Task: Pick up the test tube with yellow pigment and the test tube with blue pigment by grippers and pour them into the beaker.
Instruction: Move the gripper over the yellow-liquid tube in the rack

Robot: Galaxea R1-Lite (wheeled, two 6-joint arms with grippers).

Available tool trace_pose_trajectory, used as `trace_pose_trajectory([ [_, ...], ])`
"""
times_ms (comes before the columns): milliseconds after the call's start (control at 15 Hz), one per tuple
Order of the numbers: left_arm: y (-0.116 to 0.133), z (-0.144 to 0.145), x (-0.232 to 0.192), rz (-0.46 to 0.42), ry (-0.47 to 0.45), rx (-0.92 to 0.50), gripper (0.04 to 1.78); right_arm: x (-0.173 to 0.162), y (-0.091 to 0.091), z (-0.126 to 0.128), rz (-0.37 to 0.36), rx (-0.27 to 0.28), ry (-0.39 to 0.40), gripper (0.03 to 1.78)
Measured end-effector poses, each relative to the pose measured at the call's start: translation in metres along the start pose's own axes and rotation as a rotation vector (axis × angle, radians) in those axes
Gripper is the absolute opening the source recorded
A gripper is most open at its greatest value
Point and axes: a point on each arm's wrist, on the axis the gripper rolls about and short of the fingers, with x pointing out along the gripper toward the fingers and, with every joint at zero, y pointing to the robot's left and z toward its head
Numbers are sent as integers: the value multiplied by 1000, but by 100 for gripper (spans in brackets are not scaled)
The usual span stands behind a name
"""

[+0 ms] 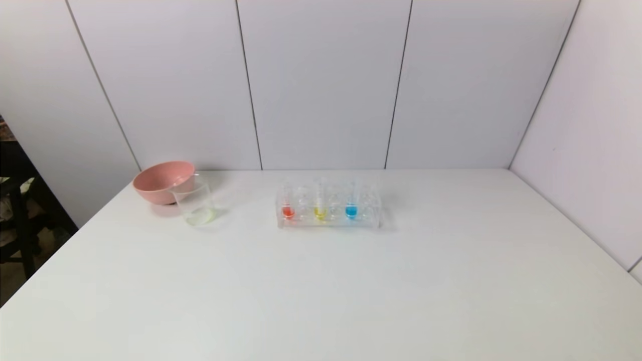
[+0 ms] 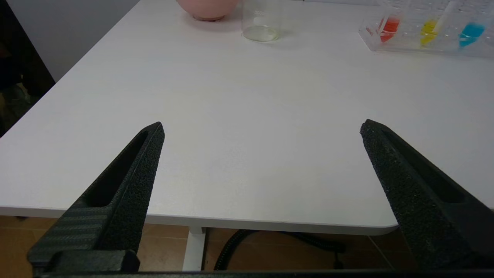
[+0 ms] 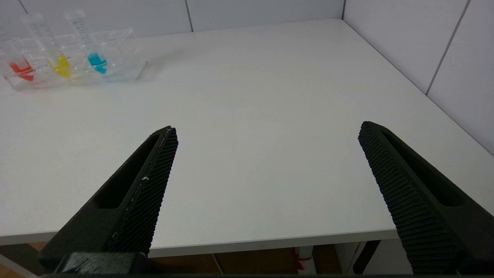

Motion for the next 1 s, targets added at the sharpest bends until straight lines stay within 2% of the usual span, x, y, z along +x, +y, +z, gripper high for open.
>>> trace_pose_trajectory([
  [1000, 0, 0, 0, 0, 0, 0, 177, 0, 0, 0, 0, 0, 1, 171],
])
